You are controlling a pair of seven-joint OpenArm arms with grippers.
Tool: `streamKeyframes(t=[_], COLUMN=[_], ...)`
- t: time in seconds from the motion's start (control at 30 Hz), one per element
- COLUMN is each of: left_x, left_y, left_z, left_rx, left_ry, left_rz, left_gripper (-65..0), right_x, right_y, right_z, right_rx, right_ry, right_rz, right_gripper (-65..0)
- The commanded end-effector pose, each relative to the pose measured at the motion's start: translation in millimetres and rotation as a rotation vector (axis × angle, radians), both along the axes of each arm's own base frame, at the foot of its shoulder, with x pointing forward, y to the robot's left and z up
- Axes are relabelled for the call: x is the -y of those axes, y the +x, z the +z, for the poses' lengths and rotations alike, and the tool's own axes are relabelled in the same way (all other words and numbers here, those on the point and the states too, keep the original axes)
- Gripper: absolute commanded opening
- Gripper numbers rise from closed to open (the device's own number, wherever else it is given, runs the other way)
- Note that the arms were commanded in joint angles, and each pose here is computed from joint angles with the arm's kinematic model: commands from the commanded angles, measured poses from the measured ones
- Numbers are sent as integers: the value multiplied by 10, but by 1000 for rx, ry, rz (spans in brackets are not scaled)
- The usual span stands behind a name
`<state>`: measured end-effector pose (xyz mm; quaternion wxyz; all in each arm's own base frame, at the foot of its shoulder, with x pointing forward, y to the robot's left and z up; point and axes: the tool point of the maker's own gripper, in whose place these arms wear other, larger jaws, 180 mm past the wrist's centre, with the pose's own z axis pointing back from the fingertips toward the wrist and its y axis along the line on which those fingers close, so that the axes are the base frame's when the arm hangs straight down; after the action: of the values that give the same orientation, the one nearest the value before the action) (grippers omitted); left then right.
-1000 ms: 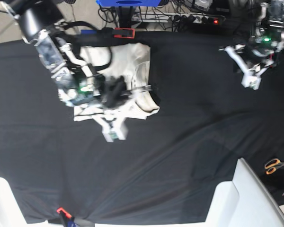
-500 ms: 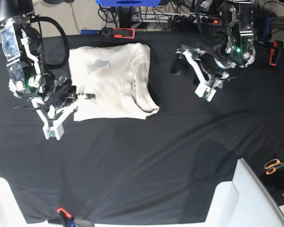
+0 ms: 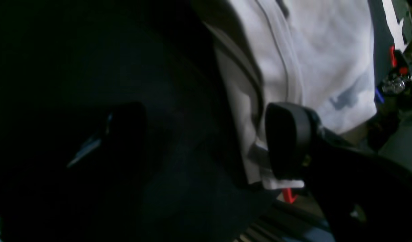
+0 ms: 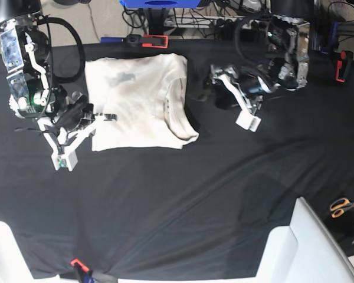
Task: Fold the T-shirt properly
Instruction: 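Lower the left gripper to the shirt's collar edge and grasp it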
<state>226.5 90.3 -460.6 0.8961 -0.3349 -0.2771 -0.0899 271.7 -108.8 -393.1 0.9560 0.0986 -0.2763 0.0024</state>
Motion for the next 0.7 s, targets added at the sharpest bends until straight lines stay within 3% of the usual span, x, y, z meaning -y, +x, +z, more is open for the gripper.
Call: streamKeyframes(t=[0.0, 0.4, 0.67], left_x=[4, 202, 628], left_y=[95, 41, -70], left_z=[118, -132, -220], left_rx=[46, -52, -95], left_ry=[-24, -88, -109], left_rz=[3, 30, -103], left_gripper=[-110, -110, -110], right_x=[13, 8, 10], right_y=[83, 83, 84], right_z=[92, 92, 89], right_rx=[40, 40, 40], right_ry=[-1, 0, 0], right_rz=[4, 4, 3], right_gripper=[-648, -648, -648])
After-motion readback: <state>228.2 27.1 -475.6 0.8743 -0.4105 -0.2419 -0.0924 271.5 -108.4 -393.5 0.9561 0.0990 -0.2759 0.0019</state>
